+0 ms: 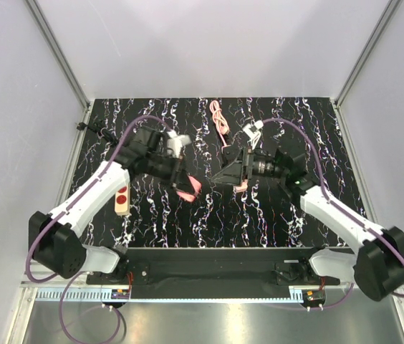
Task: Insert the plug
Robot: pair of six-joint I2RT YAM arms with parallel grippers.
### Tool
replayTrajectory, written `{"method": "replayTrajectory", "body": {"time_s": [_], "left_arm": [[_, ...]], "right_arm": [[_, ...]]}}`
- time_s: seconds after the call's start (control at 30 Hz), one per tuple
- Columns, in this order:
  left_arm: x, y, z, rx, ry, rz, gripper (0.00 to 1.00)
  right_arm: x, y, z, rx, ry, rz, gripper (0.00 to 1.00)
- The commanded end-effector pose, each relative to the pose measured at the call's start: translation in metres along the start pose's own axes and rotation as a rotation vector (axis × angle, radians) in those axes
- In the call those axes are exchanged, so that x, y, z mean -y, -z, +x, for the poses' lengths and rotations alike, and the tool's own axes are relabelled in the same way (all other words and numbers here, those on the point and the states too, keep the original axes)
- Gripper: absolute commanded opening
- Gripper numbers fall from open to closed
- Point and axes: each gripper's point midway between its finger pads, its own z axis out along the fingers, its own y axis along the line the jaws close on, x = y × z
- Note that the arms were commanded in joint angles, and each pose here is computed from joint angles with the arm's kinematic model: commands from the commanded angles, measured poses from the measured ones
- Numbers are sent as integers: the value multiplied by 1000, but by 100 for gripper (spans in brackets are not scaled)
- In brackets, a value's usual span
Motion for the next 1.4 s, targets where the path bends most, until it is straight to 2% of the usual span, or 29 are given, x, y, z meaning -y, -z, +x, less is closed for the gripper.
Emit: {"method": "replayTrajectory", "body": {"time_s": [0.0, 0.17, 0.3, 0.37, 0.5, 0.57, 0.8, 1.13, 1.37], "left_arm": [[-77, 46, -23, 110, 25, -376, 0], [-153, 138, -62, 305, 81, -645, 0], [-220, 195, -67, 344, 197, -927, 0], [-254, 210, -64, 337, 237, -1033, 0], [-290, 198, -60, 314, 283, -1026, 0], [-307, 198, -53, 284, 321, -1075, 0], [-323, 212, -46, 272, 343, -1184, 0], [-323, 203, -24, 240, 364, -1180, 0], [-317, 201, -23, 265, 364, -1157, 0]], "right_arm": [[-8, 13, -21, 74, 84, 86, 100], [1, 23, -16, 129, 100, 144, 100], [19, 25, 6, 113, 54, 152, 100], [22, 26, 13, 96, 39, 146, 100], [19, 25, 18, 69, 55, 121, 100], [19, 26, 19, 69, 68, 124, 100], [29, 28, 26, 68, 71, 147, 100], [33, 27, 29, 54, 53, 144, 100], [33, 27, 30, 53, 53, 143, 100]]}}
